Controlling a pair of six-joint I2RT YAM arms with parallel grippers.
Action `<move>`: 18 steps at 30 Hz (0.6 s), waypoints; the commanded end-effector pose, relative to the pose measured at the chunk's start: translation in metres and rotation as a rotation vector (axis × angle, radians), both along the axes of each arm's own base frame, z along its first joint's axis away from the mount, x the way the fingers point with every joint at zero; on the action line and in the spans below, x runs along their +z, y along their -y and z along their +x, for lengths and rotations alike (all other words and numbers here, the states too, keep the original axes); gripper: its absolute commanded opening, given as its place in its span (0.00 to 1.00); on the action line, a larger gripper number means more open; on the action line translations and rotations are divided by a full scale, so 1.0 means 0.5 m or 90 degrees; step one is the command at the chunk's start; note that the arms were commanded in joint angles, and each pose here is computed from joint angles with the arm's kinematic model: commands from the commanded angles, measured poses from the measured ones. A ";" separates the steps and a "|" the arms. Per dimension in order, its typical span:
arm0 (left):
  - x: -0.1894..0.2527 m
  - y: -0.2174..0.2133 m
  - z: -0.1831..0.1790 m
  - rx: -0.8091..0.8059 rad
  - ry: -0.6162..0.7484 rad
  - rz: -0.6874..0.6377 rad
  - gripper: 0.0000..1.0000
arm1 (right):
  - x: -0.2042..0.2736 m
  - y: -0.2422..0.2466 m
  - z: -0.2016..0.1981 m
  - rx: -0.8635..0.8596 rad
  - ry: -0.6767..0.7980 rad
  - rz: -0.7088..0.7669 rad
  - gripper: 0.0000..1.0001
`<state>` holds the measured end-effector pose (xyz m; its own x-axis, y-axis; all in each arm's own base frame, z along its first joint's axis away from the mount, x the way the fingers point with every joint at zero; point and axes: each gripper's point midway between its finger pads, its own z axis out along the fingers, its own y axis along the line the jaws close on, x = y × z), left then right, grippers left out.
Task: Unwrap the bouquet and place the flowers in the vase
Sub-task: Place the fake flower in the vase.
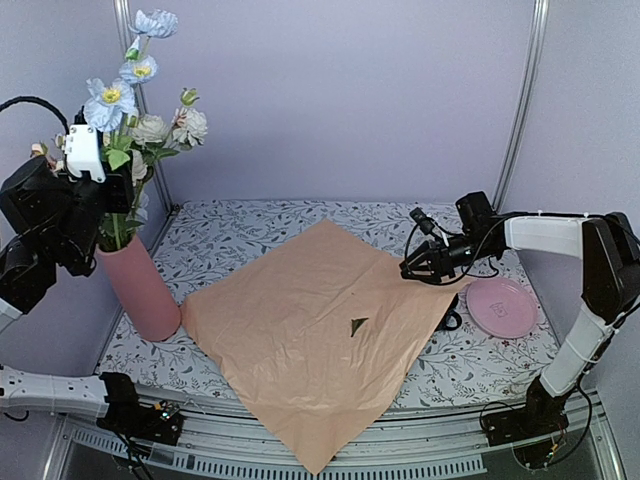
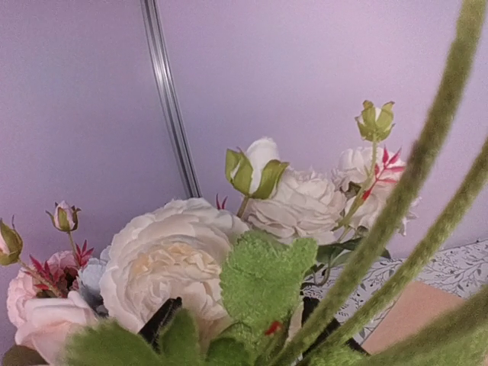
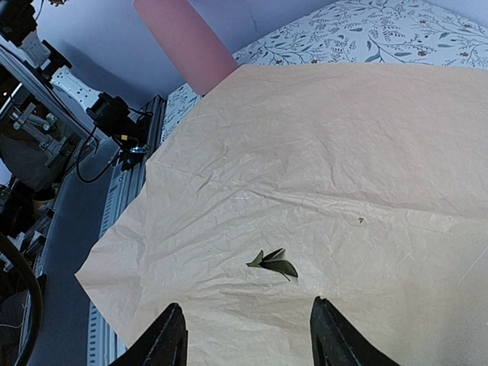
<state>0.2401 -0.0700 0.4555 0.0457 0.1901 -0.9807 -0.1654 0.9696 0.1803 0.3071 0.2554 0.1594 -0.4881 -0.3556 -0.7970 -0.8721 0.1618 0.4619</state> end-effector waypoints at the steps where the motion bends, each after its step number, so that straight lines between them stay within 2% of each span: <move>1: 0.021 0.035 0.009 -0.035 -0.015 0.028 0.55 | 0.006 -0.005 0.003 0.013 -0.001 0.011 0.57; 6: 0.070 0.038 0.011 -0.029 0.010 0.037 0.57 | 0.008 -0.005 0.003 0.013 0.001 0.011 0.57; 7: 0.077 0.036 0.009 -0.026 0.016 0.042 0.54 | 0.008 -0.005 0.003 0.014 0.001 0.012 0.57; 15: 0.065 -0.001 -0.008 0.012 0.032 0.062 0.09 | 0.008 -0.005 0.003 0.016 0.001 0.013 0.57; 18: 0.033 -0.017 -0.013 0.029 0.018 0.059 0.04 | 0.008 -0.006 0.002 0.017 -0.001 0.014 0.57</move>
